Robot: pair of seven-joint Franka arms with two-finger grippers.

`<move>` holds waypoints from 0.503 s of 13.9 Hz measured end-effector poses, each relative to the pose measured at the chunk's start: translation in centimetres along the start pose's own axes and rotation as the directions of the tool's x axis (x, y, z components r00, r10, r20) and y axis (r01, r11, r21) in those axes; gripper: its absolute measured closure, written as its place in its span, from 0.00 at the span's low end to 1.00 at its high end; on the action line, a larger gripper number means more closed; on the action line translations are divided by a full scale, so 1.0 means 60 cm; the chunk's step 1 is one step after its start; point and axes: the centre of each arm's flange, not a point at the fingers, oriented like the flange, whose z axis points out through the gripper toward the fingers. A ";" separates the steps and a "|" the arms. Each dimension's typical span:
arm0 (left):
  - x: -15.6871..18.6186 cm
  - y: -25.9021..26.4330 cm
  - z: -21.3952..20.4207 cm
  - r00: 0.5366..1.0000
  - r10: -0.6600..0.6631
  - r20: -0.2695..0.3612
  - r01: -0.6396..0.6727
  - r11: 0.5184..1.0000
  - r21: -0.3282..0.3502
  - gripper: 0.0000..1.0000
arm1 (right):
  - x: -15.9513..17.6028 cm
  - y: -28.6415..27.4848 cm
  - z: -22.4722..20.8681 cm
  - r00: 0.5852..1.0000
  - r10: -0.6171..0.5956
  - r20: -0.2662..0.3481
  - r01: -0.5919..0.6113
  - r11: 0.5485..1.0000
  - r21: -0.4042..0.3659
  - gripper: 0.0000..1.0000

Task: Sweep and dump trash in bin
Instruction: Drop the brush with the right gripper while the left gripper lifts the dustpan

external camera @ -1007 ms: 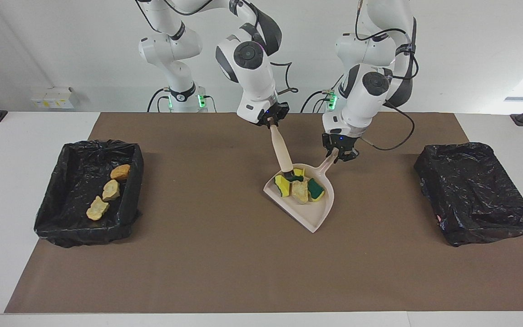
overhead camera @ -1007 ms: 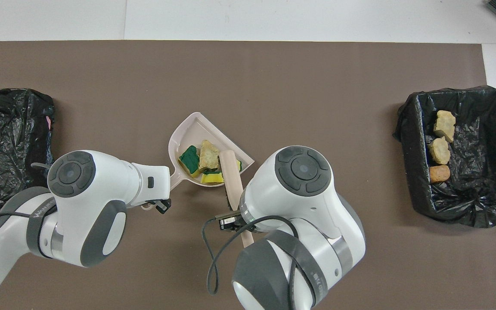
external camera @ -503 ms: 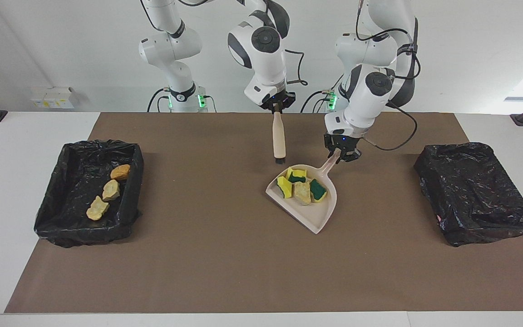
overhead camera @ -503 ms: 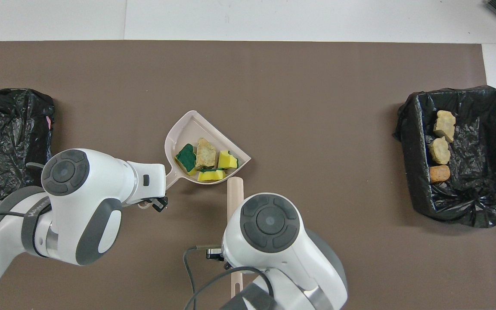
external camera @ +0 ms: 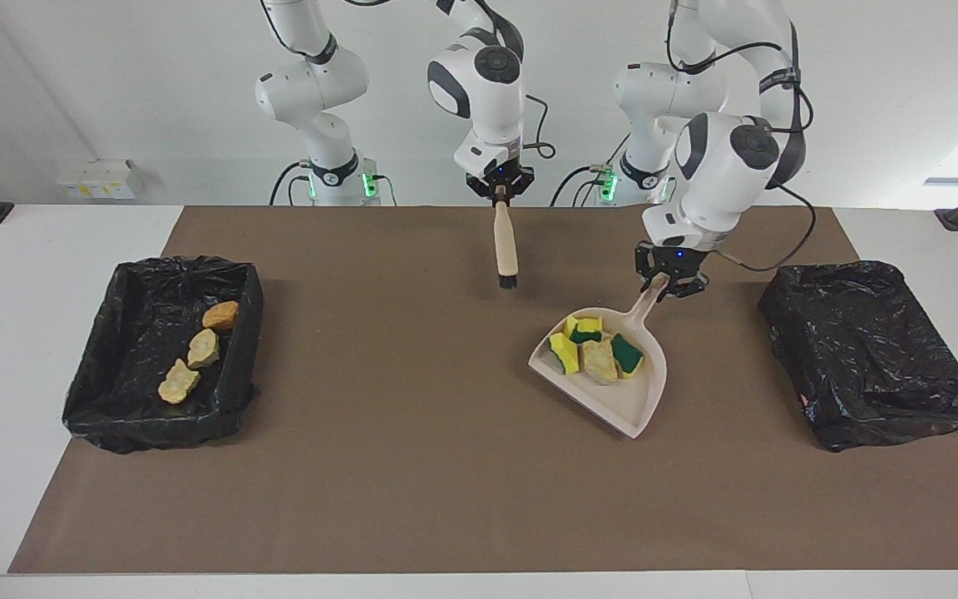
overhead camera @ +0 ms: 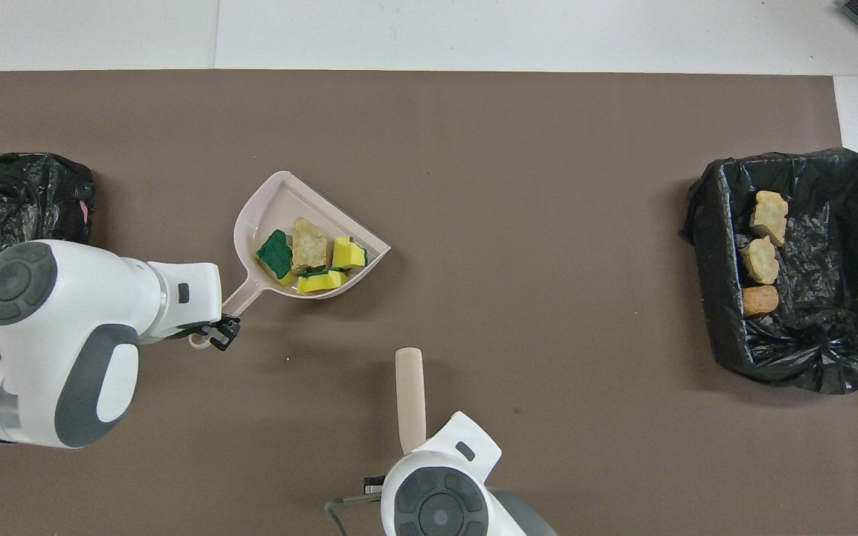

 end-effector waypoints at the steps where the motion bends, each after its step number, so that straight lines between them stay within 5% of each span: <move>1: -0.015 -0.021 -0.021 1.000 -0.023 0.008 0.023 1.000 -0.009 0.68 | -0.005 -0.003 0.011 1.000 -0.007 0.004 0.007 1.000 -0.013 0.75; 7: -0.105 -0.153 -0.156 0.989 -0.145 -0.014 0.145 0.989 -0.013 0.68 | -0.012 -0.041 0.077 0.999 0.035 -0.036 -0.035 0.999 -0.022 0.75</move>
